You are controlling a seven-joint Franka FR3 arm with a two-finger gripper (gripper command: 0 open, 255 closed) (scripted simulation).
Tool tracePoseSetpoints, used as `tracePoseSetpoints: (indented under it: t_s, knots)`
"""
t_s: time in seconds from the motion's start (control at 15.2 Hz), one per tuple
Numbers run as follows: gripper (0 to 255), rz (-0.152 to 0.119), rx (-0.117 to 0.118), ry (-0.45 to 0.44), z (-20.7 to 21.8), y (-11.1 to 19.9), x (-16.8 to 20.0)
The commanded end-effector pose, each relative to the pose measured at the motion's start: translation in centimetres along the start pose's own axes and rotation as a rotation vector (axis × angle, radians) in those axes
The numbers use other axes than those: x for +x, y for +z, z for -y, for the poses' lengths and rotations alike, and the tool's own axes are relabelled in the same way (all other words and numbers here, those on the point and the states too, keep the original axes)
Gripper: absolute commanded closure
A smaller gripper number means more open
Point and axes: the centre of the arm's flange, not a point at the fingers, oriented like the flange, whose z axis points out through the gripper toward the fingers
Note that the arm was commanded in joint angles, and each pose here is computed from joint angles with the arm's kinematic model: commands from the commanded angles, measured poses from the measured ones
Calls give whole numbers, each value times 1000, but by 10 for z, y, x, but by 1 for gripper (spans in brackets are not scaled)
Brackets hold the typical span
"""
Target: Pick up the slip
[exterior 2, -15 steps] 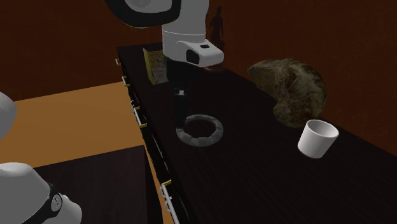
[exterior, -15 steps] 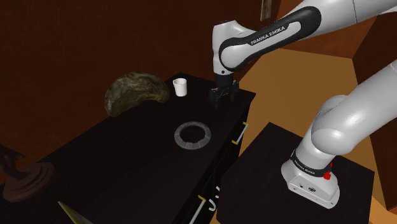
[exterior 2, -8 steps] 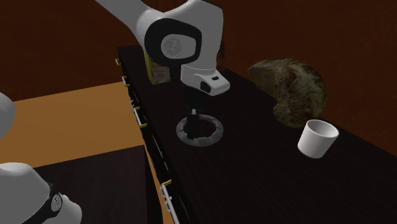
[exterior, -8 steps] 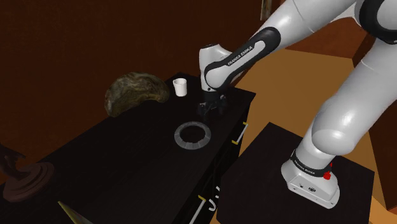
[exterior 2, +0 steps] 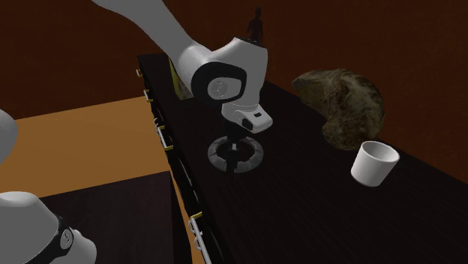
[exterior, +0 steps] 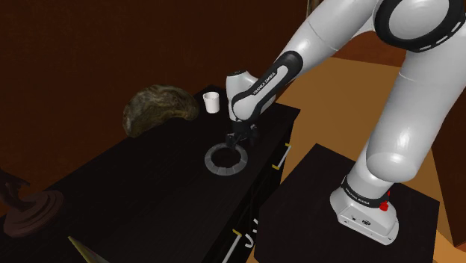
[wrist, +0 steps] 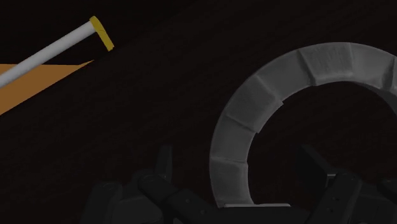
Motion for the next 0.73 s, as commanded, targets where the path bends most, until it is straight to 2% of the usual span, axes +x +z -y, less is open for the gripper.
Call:
tracePoseSetpoints:
  t_s: [0.0,0.26,0.33,0.66]
  knots:
    - [0,0,0,0,2,12,2]
    - [0,0,0,0,2,25,4]
    - [255,0,0,0,2,24,4]
    - [255,0,0,0,2,23,3]
